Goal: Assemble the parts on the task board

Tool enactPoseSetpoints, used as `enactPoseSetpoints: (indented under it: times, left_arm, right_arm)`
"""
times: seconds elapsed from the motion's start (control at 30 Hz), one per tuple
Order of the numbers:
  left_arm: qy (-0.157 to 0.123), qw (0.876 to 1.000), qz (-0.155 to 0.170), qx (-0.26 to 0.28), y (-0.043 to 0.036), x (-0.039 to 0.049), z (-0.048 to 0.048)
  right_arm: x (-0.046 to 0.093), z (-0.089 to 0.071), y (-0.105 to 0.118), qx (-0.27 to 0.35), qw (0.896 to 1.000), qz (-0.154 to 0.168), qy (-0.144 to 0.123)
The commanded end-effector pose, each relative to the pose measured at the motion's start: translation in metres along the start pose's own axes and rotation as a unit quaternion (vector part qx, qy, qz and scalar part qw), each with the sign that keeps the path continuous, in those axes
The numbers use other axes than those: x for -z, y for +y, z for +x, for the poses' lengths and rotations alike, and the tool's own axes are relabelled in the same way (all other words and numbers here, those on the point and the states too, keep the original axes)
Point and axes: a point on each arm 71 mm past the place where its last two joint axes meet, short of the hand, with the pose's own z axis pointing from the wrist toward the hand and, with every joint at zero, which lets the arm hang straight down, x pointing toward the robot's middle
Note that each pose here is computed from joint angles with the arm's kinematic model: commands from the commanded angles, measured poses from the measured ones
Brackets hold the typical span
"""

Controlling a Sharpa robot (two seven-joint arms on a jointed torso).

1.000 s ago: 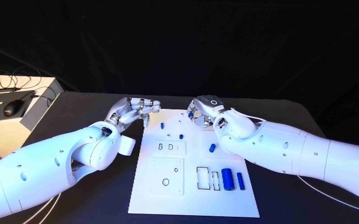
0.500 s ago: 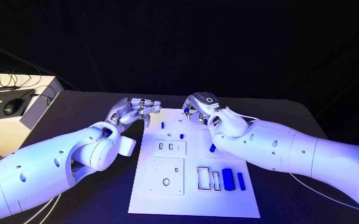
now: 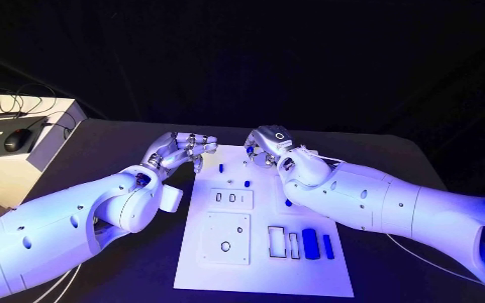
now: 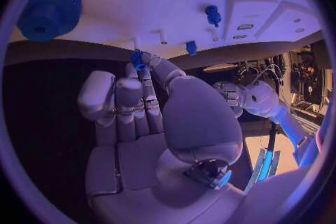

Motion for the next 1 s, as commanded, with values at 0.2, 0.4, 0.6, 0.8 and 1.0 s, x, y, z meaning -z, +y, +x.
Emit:
enactPoseSetpoints:
  times: [0.2, 0.4, 0.6, 0.8, 1.0]
  left_arm:
    - [0.008, 1.0, 0.005, 0.004, -0.0026, 0.0001, 0.0016]
    - [0.008, 1.0, 0.006, 0.004, -0.0031, 0.0, 0.0015]
    - [0.008, 1.0, 0.006, 0.004, -0.0033, 0.0, 0.0014]
    - [0.008, 1.0, 0.006, 0.004, -0.0034, -0.0001, 0.0014]
    - [0.008, 1.0, 0.006, 0.004, -0.0035, -0.0001, 0.0012]
  right_arm:
    - [0.0, 0.0006, -0.0017, 0.007, 1.0, -0.002, 0.0]
    - [-0.0004, 0.0018, -0.0011, 0.009, 1.0, -0.003, 0.006]
    - [-0.0009, 0.0026, -0.0021, 0.01, 1.0, -0.002, 0.009]
    - [-0.0015, 0.003, -0.0011, 0.01, 1.0, -0.004, 0.01]
    - [-0.0023, 0.0036, -0.0008, 0.008, 1.0, -0.005, 0.011]
